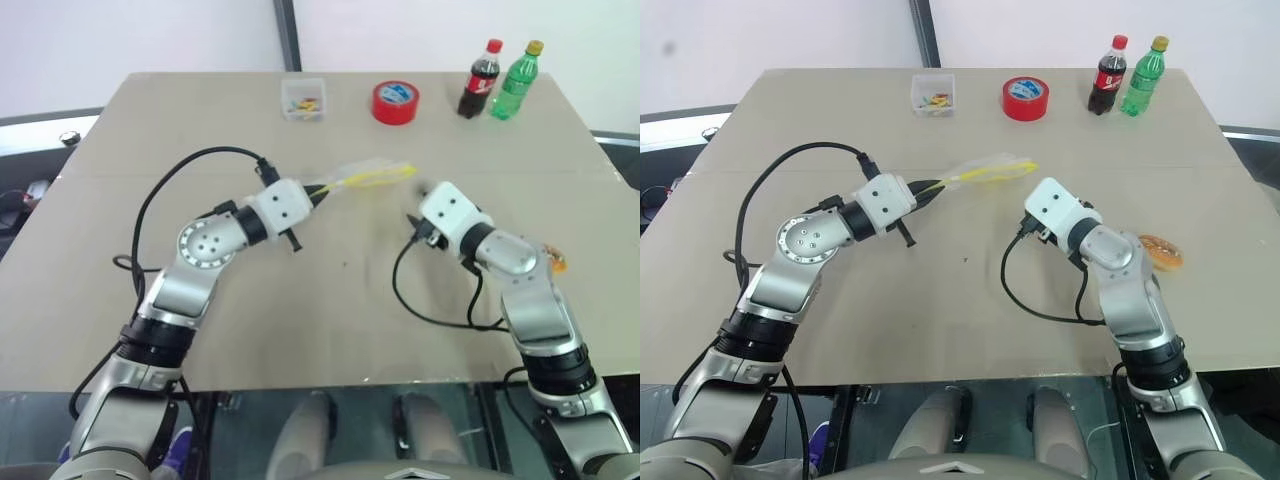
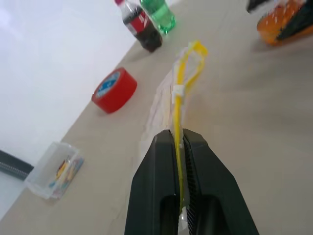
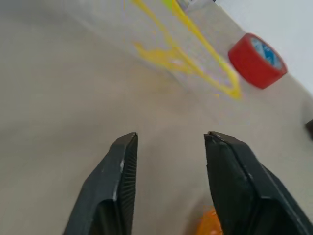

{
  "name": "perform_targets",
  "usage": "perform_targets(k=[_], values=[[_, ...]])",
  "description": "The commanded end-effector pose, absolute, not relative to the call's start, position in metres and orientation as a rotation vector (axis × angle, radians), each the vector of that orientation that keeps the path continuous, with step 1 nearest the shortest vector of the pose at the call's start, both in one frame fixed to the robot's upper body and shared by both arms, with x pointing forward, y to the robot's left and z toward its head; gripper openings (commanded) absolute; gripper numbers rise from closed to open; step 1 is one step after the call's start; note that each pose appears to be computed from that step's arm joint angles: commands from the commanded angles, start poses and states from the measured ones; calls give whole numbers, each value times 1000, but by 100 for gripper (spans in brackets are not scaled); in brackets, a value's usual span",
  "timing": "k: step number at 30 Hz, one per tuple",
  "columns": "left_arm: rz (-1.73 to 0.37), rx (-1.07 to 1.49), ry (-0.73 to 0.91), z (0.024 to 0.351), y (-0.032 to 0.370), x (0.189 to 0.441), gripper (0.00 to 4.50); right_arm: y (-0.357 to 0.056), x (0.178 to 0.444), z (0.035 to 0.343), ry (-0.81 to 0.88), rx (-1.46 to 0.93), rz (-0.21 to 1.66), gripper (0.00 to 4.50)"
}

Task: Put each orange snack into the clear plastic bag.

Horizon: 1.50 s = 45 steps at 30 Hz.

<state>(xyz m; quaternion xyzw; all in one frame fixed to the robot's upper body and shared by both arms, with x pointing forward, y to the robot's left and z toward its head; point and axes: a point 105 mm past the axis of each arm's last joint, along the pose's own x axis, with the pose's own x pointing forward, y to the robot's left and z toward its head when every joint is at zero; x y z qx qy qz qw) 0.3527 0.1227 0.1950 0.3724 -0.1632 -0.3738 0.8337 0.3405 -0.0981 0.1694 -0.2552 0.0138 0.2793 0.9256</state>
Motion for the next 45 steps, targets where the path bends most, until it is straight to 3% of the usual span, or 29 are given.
perform_targets(k=[1, 4, 9, 16, 20, 24, 27, 30, 31, 34, 35, 37, 45], values=[[-839, 788, -450, 210, 122, 345, 0, -89, 333, 197, -27, -295, 588, 140], [-871, 786, -458, 209, 120, 341, 0, -73, 336, 205, -31, -158, 617, 7], [-890, 769, -491, 213, 118, 332, 0, -54, 343, 206, -3, -26, 651, 7], [-931, 773, -505, 211, 117, 321, 0, -46, 351, 186, 38, -61, 665, 7], [-966, 811, -480, 201, 121, 316, 0, -52, 364, 175, -209, -773, 557, 7], [-977, 845, -459, 192, 126, 316, 0, -54, 368, 162, -360, -1128, 568, 7], [-961, 846, -446, 190, 130, 318, 0, -58, 372, 154, -376, -1201, 580, 80], [-916, 840, -419, 186, 135, 323, 0, -60, 374, 151, -404, -1255, 573, 193], [-901, 838, -414, 185, 137, 325, 0, -59, 374, 151, -414, -1267, 576, 206], [-852, 823, -395, 184, 139, 331, 0, -58, 373, 157, -446, -1274, 565, 337], [-834, 816, -389, 184, 139, 333, 0, -58, 371, 159, -451, -1269, 571, 416], [-783, 823, -367, 183, 142, 338, 0, -62, 367, 168, -441, -1211, 578, 441], [-729, 797, -335, 186, 147, 349, 0, -110, 356, 184, -199, -839, 564, 441]])
